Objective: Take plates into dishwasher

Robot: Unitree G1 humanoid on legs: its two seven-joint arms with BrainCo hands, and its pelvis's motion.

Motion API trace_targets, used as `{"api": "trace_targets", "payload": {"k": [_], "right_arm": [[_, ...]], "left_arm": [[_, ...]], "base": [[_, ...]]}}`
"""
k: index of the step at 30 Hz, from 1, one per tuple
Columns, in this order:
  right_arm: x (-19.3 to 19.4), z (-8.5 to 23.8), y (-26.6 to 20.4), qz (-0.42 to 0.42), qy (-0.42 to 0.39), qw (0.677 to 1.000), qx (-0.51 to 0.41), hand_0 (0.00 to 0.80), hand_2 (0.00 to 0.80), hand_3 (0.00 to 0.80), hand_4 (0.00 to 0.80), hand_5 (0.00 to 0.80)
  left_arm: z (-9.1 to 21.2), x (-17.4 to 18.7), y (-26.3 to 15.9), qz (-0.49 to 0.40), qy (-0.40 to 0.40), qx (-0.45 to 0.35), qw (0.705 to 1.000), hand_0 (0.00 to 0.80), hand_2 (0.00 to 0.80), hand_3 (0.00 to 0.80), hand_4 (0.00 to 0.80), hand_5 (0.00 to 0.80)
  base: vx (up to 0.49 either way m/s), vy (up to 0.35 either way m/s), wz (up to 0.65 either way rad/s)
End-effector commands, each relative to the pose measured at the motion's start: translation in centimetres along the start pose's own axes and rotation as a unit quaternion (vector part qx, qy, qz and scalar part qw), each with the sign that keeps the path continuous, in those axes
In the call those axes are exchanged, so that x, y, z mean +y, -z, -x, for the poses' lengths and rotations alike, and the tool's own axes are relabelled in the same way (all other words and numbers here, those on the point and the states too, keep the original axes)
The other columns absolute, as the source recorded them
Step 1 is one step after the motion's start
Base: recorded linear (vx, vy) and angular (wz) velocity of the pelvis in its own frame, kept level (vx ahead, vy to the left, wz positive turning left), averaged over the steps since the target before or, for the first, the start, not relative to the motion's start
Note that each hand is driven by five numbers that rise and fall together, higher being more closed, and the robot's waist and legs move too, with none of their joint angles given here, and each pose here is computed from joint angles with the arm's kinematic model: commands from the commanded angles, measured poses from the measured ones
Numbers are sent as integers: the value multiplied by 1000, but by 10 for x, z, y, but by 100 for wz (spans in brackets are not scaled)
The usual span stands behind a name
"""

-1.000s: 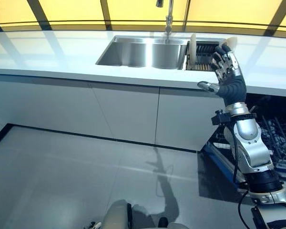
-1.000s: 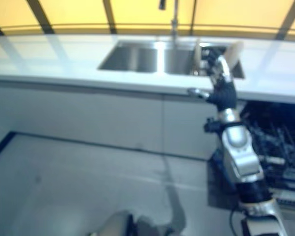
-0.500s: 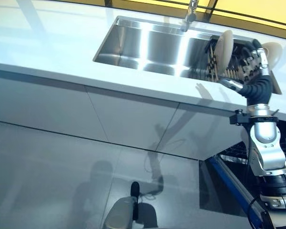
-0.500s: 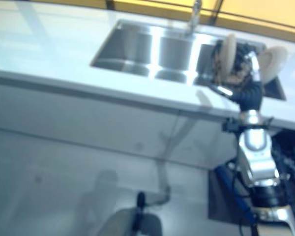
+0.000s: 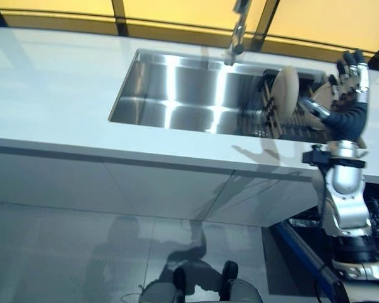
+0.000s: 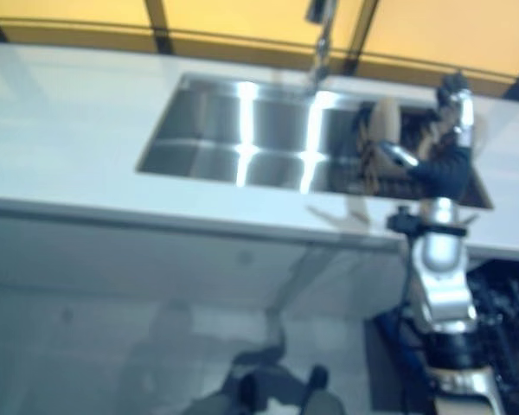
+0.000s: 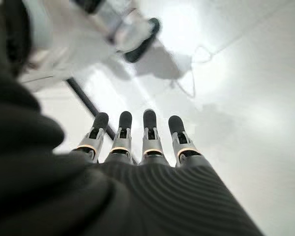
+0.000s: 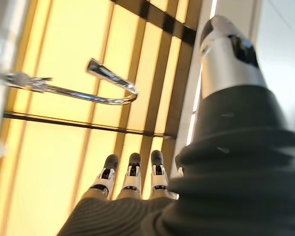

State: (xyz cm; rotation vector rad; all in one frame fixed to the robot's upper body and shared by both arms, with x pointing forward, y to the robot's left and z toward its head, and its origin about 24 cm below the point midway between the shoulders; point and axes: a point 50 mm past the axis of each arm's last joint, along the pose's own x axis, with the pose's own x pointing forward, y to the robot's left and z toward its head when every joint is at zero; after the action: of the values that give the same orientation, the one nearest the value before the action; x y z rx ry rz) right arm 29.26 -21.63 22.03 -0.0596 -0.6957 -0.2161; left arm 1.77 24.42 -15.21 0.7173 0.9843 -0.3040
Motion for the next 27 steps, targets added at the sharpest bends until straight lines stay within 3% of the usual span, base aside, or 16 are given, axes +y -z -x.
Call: {"api": "trace_targets", "payload": {"k": [1, 7, 16, 27], "right_arm": [[-14, -39, -41, -2, 34, 998, -62, 0, 0, 0, 0, 0], [-2, -47, -32, 9, -30, 999, -16, 0, 0, 0, 0, 0], [5, -56, -7, 4, -48, 996, 70, 0, 0, 0, 0, 0], [-22, -74, 20, 10, -26, 982, 189, 0, 0, 0, 0, 0]], "left_arm": [[-21, 15, -20, 39, -13, 41, 998, 0, 0, 0, 0, 0], [-42, 50, -48, 101, 1, 69, 992, 0, 0, 0, 0, 0], [-52, 71, -79, 126, -2, 37, 991, 0, 0, 0, 0, 0], [-56, 89, -92, 135, 8, 38, 990, 0, 0, 0, 0, 0]], "base": [[324, -251, 30], [254, -258, 5], [129, -219, -9], [107, 20, -5]]}}
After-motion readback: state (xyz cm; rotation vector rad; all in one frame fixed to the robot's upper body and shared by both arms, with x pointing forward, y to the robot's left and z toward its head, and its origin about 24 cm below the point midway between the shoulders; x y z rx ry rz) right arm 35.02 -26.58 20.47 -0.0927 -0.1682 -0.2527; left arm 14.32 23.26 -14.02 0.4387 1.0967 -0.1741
